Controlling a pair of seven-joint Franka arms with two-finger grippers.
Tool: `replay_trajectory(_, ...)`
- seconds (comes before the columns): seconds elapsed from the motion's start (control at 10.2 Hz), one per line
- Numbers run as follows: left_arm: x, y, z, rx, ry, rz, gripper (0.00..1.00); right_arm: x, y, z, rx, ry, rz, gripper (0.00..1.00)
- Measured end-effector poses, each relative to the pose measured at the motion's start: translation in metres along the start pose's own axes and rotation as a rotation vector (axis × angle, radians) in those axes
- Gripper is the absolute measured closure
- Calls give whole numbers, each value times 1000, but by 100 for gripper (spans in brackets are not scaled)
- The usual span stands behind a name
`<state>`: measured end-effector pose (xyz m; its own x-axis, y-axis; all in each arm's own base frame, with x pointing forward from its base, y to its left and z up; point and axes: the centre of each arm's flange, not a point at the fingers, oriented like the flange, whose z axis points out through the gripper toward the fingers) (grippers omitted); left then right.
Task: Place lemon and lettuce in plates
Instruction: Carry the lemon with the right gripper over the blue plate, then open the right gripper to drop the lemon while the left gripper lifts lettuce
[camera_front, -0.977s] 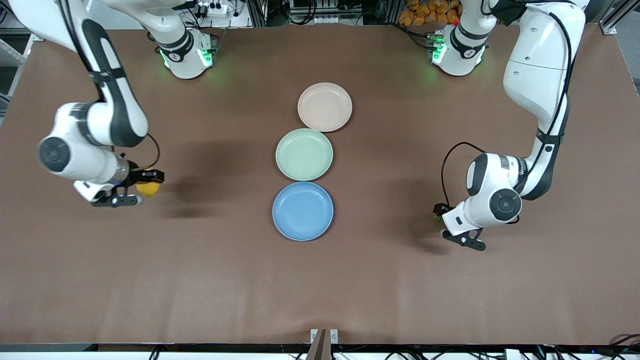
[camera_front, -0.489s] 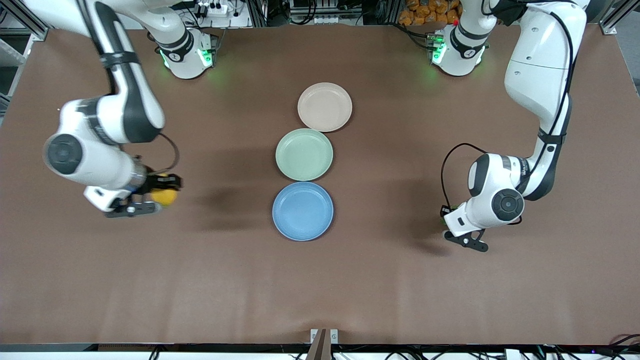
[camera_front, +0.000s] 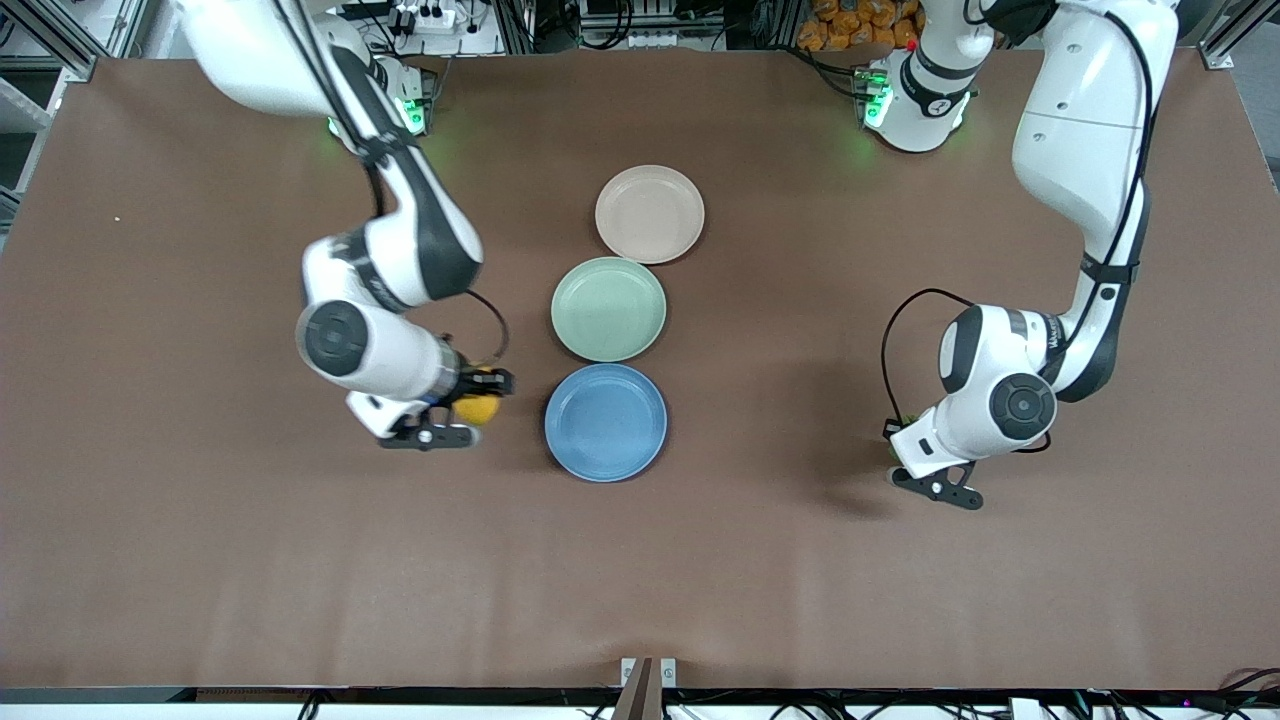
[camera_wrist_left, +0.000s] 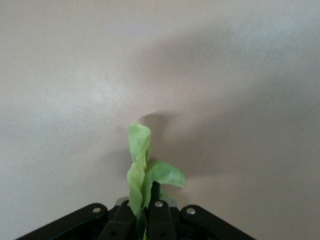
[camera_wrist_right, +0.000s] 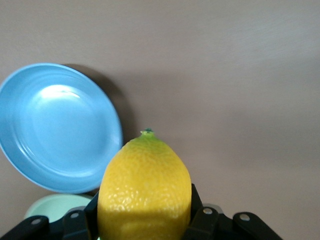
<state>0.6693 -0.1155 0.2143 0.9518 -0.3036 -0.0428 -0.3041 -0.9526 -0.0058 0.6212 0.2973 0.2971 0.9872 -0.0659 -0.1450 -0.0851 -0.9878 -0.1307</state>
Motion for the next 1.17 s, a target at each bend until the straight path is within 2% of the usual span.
replay_trajectory(0.39,4,5,-38,2,53,-67,96,-3,-51,74,14,55,104,36)
replay_trajectory(0.68,5,17,-48,-8,59,-97,96,-14,-79,102,45,102,159,36)
replay_trajectory(0.98,4,18,-55,-9,60,-99,96,-22,-98,118,83,115,166,36)
replay_trajectory(1.07,4,19,-56,-9,59,-101,96,-22,-101,121,92,125,165,35)
replay_trajectory(1.17,2,22,-57,-13,54,-121,96,-20,-101,118,97,132,166,27)
